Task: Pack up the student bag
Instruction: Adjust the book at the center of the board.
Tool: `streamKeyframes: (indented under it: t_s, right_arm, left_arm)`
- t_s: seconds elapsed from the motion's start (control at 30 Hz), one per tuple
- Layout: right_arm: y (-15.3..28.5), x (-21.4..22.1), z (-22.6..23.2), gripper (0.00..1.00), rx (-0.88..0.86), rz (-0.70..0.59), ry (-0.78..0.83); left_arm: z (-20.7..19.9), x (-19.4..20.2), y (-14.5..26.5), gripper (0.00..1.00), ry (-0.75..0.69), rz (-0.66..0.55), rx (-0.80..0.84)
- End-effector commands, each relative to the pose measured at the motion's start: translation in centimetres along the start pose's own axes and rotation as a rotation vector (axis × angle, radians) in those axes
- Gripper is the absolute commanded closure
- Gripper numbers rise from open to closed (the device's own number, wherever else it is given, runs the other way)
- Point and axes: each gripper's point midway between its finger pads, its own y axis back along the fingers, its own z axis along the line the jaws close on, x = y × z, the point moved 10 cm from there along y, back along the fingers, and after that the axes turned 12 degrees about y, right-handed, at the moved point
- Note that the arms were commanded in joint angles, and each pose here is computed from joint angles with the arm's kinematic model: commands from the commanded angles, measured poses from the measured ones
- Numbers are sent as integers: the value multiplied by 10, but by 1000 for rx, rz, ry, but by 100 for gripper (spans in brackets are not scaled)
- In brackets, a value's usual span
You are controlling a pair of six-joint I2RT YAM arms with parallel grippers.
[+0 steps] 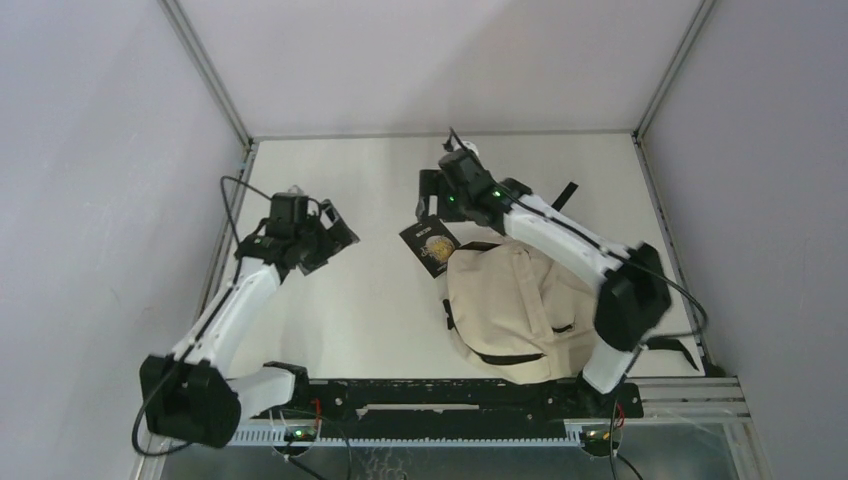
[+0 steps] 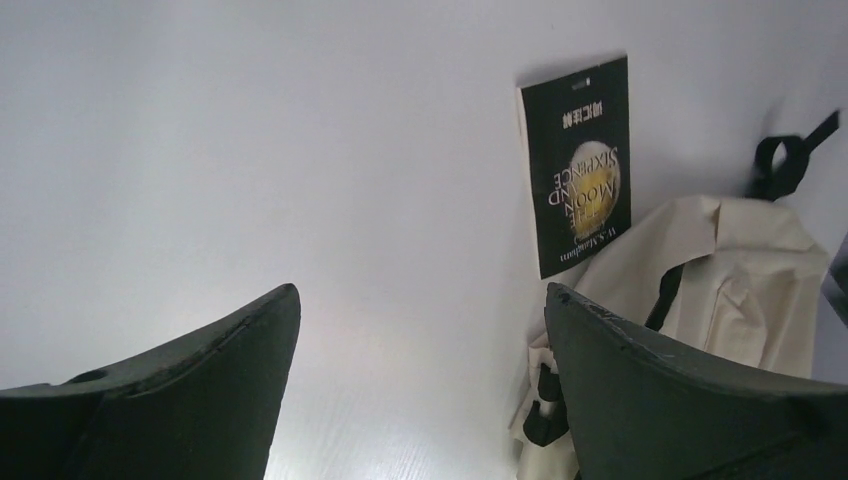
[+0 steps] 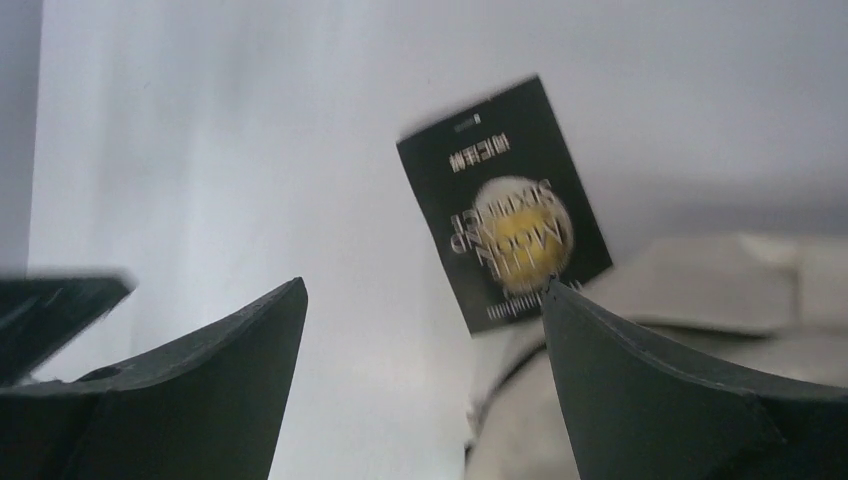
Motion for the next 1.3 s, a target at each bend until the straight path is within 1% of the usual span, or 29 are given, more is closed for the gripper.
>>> streamKeyframes:
  t_s: [0.0, 0.13, 0.23, 0.37, 0.5, 0.57, 0.73, 0.83, 0.93, 1.03, 1.1, 1.17, 1.23, 1.27]
  right_arm:
    - [-44, -36, -3, 5, -28, 2, -29]
    - [-98, -43, -18, 4, 15, 88, -78]
    - [-135, -32, -31, 3, 43, 180, -130]
    - [-164, -12, -41, 2, 83, 255, -179]
    - [-183, 13, -38, 1, 49, 344, -195]
    - [-188, 21, -33, 1, 19, 366, -199]
    - [-193, 38, 5, 1, -106, 402, -172]
    - [-195, 49, 37, 1, -207, 441, -154]
    - [-187, 53, 79, 1, -329, 455, -108]
    - [-172, 50, 116, 2, -440, 460, -43]
    - [-160, 39, 125, 2, -482, 438, -15]
    - [-146, 29, 124, 2, -498, 409, -2]
    - [-127, 20, 115, 2, -491, 352, 4]
    - [-110, 11, 109, 2, -484, 301, 4]
  left_arm:
    - [18, -2, 32, 4, 32, -107, 10]
    - [24, 1, 54, 4, 17, -162, 30]
    - [27, 2, 68, 2, 5, -193, 32]
    - [31, 3, 79, 0, 0, -217, 25]
    - [35, 5, 83, 0, -3, -229, 29]
    - [36, 5, 82, 0, -4, -228, 25]
    - [36, 3, 85, 0, -10, -235, 15]
    - [36, -2, 95, 0, -21, -267, -11]
    - [39, -6, 104, 0, -24, -317, -30]
    - [43, -7, 107, 0, -14, -342, -36]
    - [47, -5, 103, 0, -7, -334, -46]
    - [50, -2, 96, 0, 3, -312, -53]
    - [52, 3, 88, 0, 3, -273, -45]
    - [52, 5, 85, 0, 2, -253, -34]
